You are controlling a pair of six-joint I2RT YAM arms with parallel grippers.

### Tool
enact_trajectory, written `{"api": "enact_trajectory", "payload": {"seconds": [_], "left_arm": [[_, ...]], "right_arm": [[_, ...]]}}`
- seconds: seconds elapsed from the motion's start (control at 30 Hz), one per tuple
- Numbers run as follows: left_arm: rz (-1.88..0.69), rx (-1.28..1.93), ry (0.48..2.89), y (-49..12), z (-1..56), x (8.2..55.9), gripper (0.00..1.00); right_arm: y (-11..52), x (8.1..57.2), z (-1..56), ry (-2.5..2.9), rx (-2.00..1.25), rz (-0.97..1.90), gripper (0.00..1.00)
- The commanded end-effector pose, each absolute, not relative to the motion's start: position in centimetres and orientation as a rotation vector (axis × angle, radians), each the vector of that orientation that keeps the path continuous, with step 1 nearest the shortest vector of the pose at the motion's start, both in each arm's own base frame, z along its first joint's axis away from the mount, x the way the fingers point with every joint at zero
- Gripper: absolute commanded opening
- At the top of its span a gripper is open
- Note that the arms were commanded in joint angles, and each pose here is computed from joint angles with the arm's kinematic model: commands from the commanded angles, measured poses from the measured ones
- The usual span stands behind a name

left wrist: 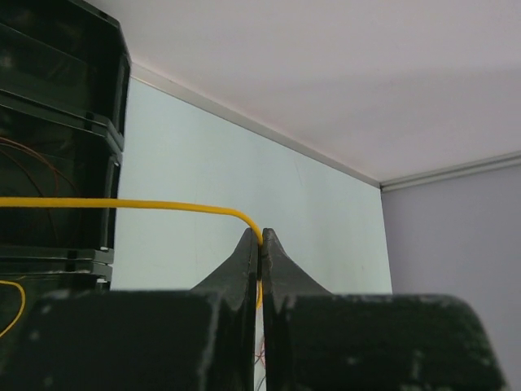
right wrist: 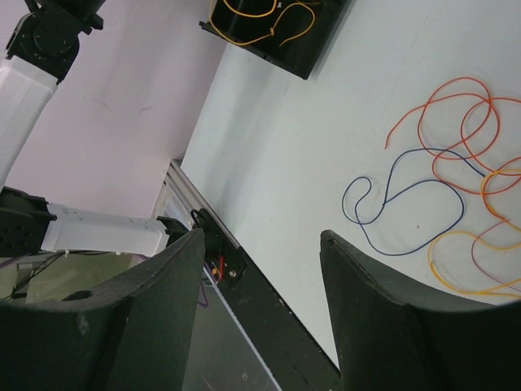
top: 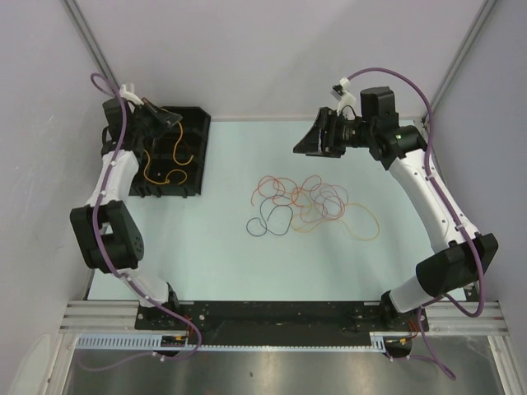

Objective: Untangle the cables

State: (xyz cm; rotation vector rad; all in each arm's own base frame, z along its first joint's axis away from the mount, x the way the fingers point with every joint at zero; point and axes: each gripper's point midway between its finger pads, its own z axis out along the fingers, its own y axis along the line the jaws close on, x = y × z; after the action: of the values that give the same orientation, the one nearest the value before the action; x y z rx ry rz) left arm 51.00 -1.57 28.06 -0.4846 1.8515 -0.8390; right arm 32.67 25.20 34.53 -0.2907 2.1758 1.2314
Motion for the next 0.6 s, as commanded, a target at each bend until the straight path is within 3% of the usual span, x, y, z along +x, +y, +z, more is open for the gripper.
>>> {"api": "enact_trajectory", "payload": {"seconds": [0.0, 0.27, 0.57], "left_arm": [[-0.991, -0.32, 1.797, -5.5, 30.8, 51.5, 0.0], [-1.092, -0.316, 1.817, -6.1, 27.9, 51.4, 0.0], [-0.946, -0.402, 1.876, -2.4, 23.6, 49.6, 0.0]], "right_arm": [[24.7, 32.1, 35.8, 2.131, -0.304, 1.22, 0.63], [24.6, 32.2, 35.5, 2.142, -0.302, 1.208, 0.63], [24.2, 32.7, 35.1, 2.154, -0.282, 1.196, 0.63]]}}
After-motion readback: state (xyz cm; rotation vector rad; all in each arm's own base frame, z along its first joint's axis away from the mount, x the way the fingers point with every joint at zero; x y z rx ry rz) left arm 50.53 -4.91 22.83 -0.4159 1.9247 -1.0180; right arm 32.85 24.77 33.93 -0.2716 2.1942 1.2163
